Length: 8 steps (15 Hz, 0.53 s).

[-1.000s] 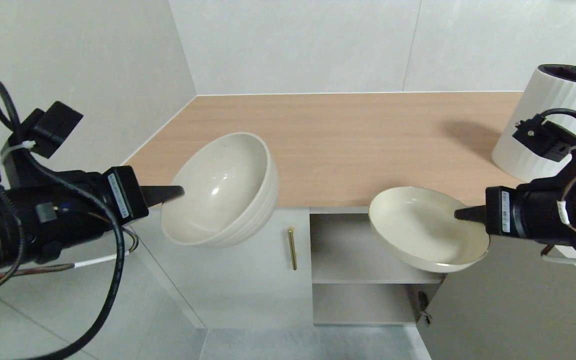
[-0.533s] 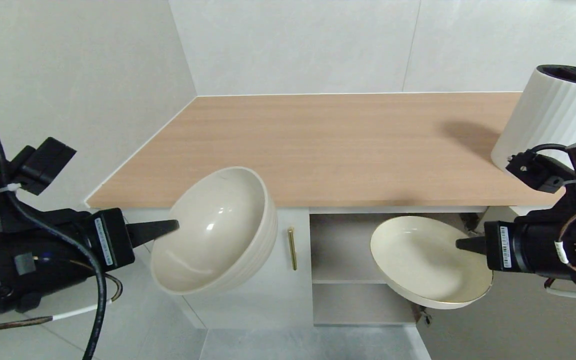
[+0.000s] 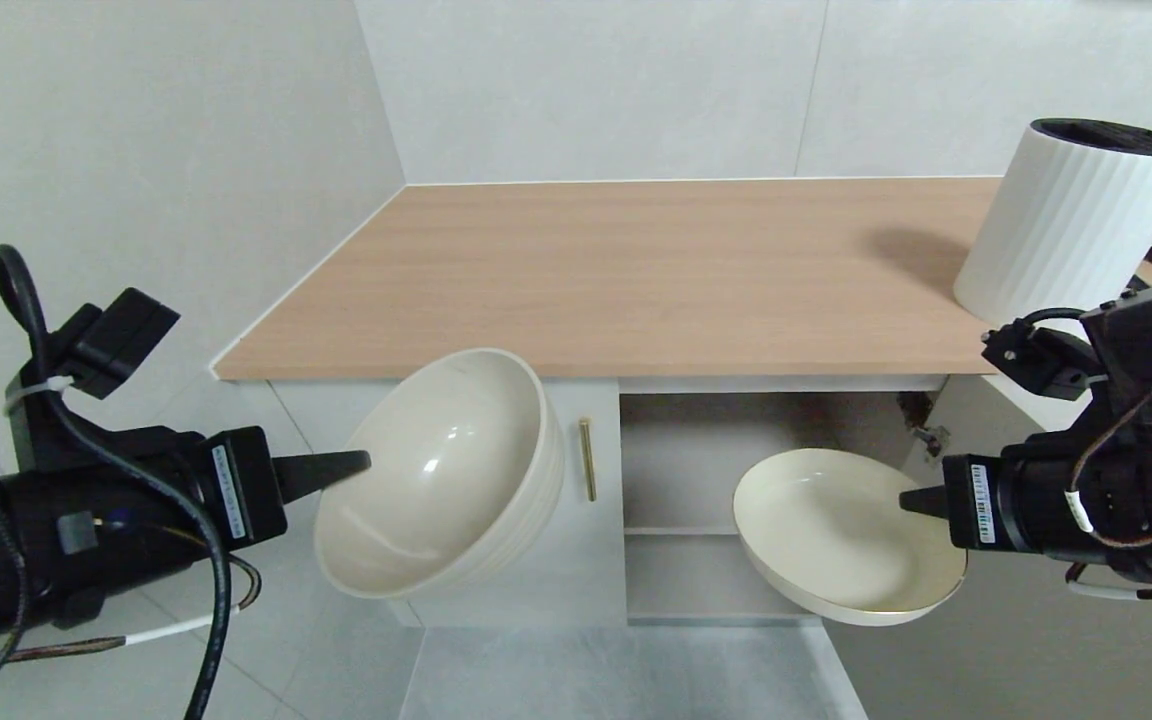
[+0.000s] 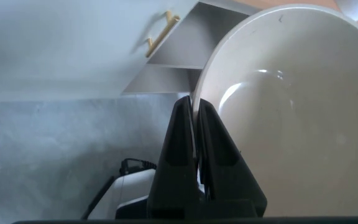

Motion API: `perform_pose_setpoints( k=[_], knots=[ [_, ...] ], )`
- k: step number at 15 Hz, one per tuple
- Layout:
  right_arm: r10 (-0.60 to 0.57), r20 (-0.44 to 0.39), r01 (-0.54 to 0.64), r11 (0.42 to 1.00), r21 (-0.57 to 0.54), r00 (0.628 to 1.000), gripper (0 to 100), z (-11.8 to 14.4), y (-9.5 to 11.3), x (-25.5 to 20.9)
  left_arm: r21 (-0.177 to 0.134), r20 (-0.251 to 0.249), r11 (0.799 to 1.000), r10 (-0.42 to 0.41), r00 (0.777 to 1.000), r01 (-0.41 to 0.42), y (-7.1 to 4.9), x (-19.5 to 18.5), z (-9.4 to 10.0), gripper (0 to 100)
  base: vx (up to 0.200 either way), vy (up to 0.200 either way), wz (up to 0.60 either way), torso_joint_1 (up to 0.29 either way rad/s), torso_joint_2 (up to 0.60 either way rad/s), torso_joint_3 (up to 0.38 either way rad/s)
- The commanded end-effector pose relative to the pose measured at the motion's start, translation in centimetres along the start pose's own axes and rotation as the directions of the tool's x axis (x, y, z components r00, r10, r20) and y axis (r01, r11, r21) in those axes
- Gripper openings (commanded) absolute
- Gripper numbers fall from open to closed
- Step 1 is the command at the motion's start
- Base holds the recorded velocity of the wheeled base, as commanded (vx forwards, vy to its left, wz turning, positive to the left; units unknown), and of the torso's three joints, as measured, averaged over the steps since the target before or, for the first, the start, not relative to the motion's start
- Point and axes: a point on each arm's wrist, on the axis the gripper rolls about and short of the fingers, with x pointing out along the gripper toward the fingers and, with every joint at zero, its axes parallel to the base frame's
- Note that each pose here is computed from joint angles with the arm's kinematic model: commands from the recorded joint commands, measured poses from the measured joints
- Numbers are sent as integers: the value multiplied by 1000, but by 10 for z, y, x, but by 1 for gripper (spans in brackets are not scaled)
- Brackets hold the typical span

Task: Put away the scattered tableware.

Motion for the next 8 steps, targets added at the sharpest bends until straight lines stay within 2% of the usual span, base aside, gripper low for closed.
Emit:
perform_pose_setpoints(
  k=[1,8],
  knots=[
    [-7,-9,7,1000,-1,1000,0,-1,-1,3,-1,-4,1000,4,1000,-4,1,1,0,0,0,0,0,0,0,0],
    [-6,1,6,1000,-8,1000,0,-6,-2,12,-1,-12,1000,5,1000,-5,1,3,-2,0,0,0,0,0,0,0]
  ],
)
